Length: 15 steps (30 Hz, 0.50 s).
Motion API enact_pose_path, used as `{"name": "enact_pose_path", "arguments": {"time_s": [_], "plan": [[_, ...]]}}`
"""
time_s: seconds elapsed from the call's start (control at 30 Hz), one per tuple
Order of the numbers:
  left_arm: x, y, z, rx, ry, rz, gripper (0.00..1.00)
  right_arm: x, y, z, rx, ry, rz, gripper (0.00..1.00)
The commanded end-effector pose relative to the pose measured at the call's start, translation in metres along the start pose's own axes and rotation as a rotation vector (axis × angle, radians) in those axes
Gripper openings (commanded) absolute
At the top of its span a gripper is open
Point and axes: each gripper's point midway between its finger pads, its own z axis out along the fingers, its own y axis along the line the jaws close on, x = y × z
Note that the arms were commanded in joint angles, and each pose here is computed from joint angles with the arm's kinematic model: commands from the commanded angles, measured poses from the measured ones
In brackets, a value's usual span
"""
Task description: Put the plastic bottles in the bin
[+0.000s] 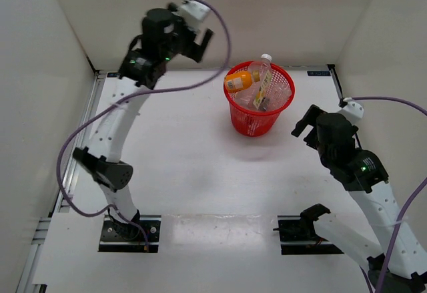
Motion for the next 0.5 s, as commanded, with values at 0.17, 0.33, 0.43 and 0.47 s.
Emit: {"name": "enact_pose_path", "arguments": {"time_s": [0.17,0.33,0.43,0.47], "plan": [[0.214,0.142,-0.157,-0.639,0.51,-0.224,1.0,0.052,-0.043,0.012,0.228,0.281,-0.032,1.0],[0.274,0.125,-0.233,-0.699,0.598,-0.276,1.0,0.075,-0.071,0.022,0.267,0.322,0.056,1.0],[0.31,0.104,-0.263,-0.709,0.648,-0.313,1.0,0.105,-0.083,0.025,0.284,0.43,0.079,1.0],[0.318,0.1,-0.27,-0.724,0.668,-0.31,1.0,0.112,-0.084,0.025,0.276,0.456,0.071,1.0]]}}
